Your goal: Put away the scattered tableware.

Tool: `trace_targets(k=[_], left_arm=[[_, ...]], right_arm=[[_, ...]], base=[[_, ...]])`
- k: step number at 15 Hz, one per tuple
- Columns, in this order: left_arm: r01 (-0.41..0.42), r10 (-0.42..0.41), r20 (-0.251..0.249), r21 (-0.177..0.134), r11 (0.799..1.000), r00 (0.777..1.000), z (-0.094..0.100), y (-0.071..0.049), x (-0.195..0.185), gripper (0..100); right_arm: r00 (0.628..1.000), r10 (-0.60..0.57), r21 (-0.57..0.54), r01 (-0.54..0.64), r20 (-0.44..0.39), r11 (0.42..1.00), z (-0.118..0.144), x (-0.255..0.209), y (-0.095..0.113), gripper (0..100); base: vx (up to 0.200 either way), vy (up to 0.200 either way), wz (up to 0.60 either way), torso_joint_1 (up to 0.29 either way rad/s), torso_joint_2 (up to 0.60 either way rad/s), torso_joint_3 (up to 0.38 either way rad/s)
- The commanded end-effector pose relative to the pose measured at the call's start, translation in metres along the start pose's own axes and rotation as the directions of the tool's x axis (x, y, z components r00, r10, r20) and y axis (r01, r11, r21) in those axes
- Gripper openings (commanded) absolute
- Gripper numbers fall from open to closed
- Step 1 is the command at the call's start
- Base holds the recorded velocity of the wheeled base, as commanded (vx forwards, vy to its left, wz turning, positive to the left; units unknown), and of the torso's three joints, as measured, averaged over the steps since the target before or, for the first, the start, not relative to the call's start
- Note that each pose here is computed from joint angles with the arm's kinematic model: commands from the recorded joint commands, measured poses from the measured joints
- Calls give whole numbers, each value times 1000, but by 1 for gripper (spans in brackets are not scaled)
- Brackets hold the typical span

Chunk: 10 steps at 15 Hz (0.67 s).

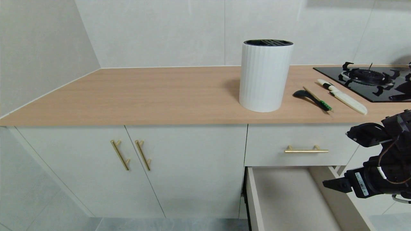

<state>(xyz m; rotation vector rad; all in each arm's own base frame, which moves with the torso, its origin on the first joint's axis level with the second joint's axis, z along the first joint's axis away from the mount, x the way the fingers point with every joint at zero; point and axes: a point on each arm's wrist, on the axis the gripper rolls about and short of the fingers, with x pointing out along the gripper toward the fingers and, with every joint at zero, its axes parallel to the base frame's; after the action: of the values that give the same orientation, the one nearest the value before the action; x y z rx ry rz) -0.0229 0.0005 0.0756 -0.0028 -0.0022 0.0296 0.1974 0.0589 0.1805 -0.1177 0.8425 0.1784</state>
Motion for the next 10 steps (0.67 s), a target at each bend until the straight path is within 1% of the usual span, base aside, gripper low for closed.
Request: trace_targets(k=[1,3,4,5,6,7,8,9,10], left_arm=[[-1,1,-2,0,1000,1000,0,0,0,100],[-1,1,-1,0,1000,1000,0,0,0,100],[-1,1,-2,0,1000,1000,0,0,0,100],[-1,1,-2,0,1000,1000,0,0,0,100],[-1,1,-1,0,1000,1000,0,0,0,100],[-1,1,-1,0,1000,1000,0,0,0,100],[-1,1,-1,0,1000,1000,0,0,0,100],[-1,1,-1,0,1000,1000,0,0,0,100],[-1,1,-1,0,1000,1000,0,0,0,100]], right_arm=[[1000,-5,6,5,4,1000,0,0,-2,100],[999,-10,16,10,34,1000,3,-5,-4,100],[995,-11,20,10,97,1000,9,-11,-4,100],[984,-15,30,10,180,999,21,-19,-5,100],[971,-29,51,18,238,999,37,-26,-8,100],[960,-59,88,36,275,995,57,-27,-16,100],[952,-71,103,42,299,994,69,-26,-19,100],[947,-81,111,49,310,993,79,-24,-21,100],[941,-111,130,73,318,989,94,-16,-26,100]], base=[[0,0,0,134,-408,-242],[0,0,0,68,-173,-110],[0,0,0,32,-66,-51],[0,0,0,0,0,0],[0,0,0,0,0,0],[0,0,0,0,0,0],[0,0,0,0,0,0],[0,0,0,0,0,0],[0,0,0,0,0,0]])
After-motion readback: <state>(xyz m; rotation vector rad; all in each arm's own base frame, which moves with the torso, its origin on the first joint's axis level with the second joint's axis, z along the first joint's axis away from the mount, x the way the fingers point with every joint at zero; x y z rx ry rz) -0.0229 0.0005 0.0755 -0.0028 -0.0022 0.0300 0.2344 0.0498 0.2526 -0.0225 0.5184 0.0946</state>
